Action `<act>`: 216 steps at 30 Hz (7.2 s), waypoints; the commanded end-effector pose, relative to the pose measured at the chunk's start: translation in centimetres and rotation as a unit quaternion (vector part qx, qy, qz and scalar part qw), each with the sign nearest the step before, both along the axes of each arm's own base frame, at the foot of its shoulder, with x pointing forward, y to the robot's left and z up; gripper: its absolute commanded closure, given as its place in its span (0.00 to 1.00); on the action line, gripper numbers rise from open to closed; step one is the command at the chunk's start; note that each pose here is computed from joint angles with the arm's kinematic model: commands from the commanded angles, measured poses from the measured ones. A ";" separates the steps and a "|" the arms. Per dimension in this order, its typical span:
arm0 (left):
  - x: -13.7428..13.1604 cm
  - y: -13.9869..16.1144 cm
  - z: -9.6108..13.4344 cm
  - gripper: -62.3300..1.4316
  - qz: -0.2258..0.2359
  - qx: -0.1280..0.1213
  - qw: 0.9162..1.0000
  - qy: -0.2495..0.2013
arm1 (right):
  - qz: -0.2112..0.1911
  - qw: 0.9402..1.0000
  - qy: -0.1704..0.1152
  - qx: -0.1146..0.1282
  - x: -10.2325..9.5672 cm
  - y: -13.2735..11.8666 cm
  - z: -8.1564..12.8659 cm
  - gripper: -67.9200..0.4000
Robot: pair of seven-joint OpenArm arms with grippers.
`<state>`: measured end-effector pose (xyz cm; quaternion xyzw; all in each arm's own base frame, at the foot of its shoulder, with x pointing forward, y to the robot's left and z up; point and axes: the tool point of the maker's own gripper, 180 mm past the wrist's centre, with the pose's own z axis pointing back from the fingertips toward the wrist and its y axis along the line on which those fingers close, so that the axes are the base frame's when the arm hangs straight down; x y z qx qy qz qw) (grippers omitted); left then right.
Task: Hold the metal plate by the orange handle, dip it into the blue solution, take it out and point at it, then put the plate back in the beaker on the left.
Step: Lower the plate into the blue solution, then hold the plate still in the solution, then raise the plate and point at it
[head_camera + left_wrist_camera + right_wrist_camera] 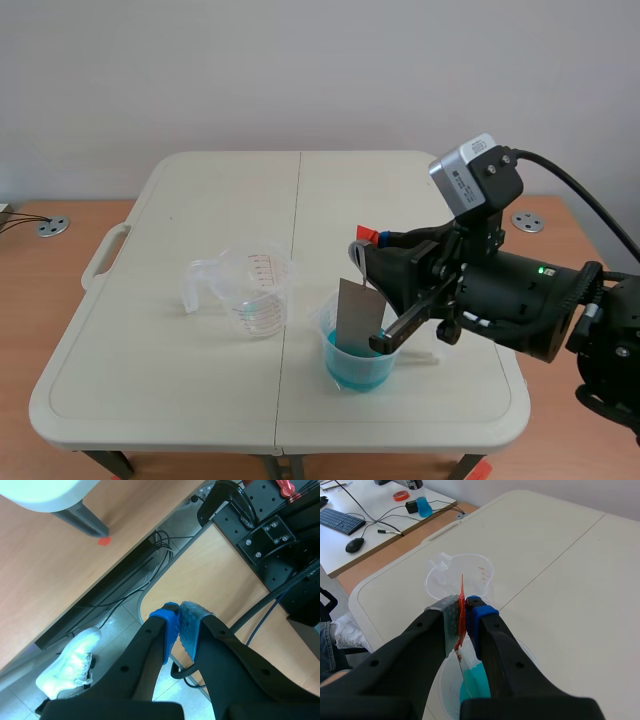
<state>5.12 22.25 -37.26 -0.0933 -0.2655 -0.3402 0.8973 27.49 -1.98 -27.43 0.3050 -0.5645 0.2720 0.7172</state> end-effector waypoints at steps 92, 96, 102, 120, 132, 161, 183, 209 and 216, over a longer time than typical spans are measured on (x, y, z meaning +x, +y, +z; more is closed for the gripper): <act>1.8 -0.5 0.6 0.93 -0.001 -0.011 1.000 -0.025 | 0.015 0.997 -0.074 -0.035 0.8 -0.9 6.5 0.97; 3.4 -0.5 0.9 0.93 -0.004 -0.011 0.999 -0.046 | 0.012 0.995 -0.093 -0.030 0.9 -1.0 8.1 0.97; 6.0 -0.4 1.8 0.93 -0.013 -0.014 0.997 -0.079 | 0.015 0.993 -0.112 -0.026 0.6 -0.8 10.1 0.97; 13.7 -3.3 6.3 0.93 -0.076 -0.083 0.980 -0.166 | 0.041 0.987 -0.155 -0.006 -1.1 0.7 14.3 0.97; 16.9 -10.2 8.4 0.93 -0.168 -0.156 0.952 -0.200 | 0.047 0.984 -0.169 0.006 -1.8 1.0 16.0 0.97; 22.1 -22.5 9.4 0.93 -0.232 -0.186 0.927 -0.228 | 0.047 0.985 -0.166 0.001 -1.7 1.0 15.8 0.97; 22.8 -22.5 8.5 0.93 -0.223 -0.181 0.932 -0.223 | 0.047 0.985 -0.166 0.001 -1.7 1.0 15.8 0.97; 24.1 -16.2 7.8 0.93 -0.140 -0.126 0.948 -0.257 | 0.047 0.985 -0.166 0.001 -1.7 0.9 15.8 0.97; 22.2 -11.5 7.5 0.93 -0.109 -0.099 0.956 -0.253 | 0.044 0.985 -0.166 0.002 -1.6 0.9 15.9 0.97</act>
